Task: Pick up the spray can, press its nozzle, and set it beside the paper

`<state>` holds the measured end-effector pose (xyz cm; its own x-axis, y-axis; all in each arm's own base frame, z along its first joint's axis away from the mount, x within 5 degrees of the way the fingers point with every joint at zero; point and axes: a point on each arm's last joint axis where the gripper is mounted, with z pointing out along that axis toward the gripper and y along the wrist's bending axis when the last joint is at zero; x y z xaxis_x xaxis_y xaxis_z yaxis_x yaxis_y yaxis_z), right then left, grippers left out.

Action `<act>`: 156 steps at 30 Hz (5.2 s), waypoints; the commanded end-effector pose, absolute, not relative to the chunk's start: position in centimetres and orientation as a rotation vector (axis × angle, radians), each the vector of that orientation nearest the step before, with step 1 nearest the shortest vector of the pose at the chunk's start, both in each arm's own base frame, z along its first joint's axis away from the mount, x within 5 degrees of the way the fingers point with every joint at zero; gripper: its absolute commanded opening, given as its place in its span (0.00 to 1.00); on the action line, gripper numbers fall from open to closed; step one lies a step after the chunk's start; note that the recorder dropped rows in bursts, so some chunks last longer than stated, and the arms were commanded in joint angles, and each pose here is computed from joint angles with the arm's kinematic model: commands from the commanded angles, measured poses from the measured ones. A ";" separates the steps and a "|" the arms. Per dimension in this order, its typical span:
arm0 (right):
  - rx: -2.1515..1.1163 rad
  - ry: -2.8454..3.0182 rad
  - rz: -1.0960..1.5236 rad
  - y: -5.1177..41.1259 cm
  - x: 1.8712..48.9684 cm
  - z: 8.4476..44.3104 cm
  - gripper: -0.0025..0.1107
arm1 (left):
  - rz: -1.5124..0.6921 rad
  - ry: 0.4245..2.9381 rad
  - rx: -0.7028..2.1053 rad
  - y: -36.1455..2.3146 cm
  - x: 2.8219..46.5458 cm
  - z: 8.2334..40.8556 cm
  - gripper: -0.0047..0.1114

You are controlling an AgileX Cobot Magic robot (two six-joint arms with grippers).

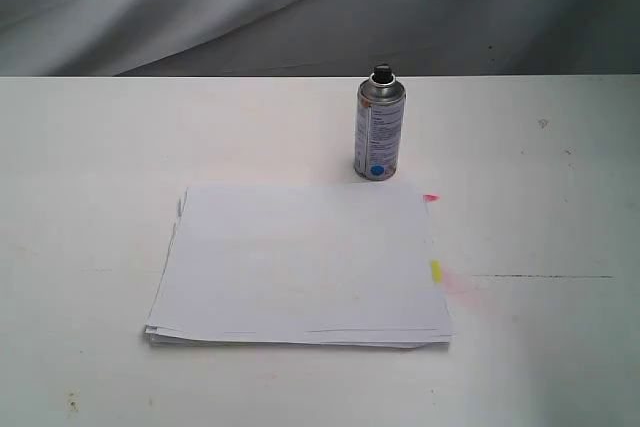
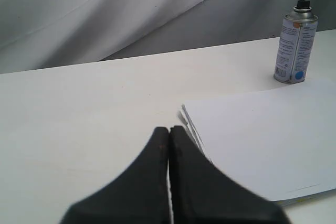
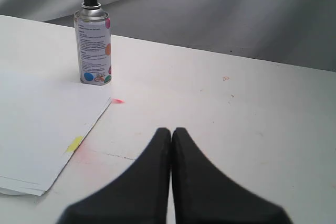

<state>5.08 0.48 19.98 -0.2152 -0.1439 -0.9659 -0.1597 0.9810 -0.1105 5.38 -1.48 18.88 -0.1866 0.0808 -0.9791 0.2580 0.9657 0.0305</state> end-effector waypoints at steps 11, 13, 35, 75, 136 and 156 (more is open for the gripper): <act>-0.218 1.790 0.014 0.5 5.1 19.9 0.02 | -0.164 1.747 0.246 -1.5 5.4 18.8 0.04; -0.218 1.790 0.014 0.5 5.1 19.9 0.02 | -0.164 1.747 0.246 -1.5 5.4 18.8 0.04; -0.159 1.731 0.103 0.7 4.8 26.1 0.02 | -0.164 1.747 0.246 -1.5 5.4 18.8 0.04; -0.398 1.730 0.464 12.8 25.5 19.1 0.02 | -0.164 1.747 0.246 -1.5 5.4 18.8 0.04; -0.355 1.805 0.276 14.0 33.7 10.4 0.87 | -0.164 1.747 0.246 -1.5 5.4 18.8 0.04; -0.338 1.793 0.275 15.4 37.2 8.9 0.95 | -0.164 1.747 0.246 -1.5 5.4 18.8 0.04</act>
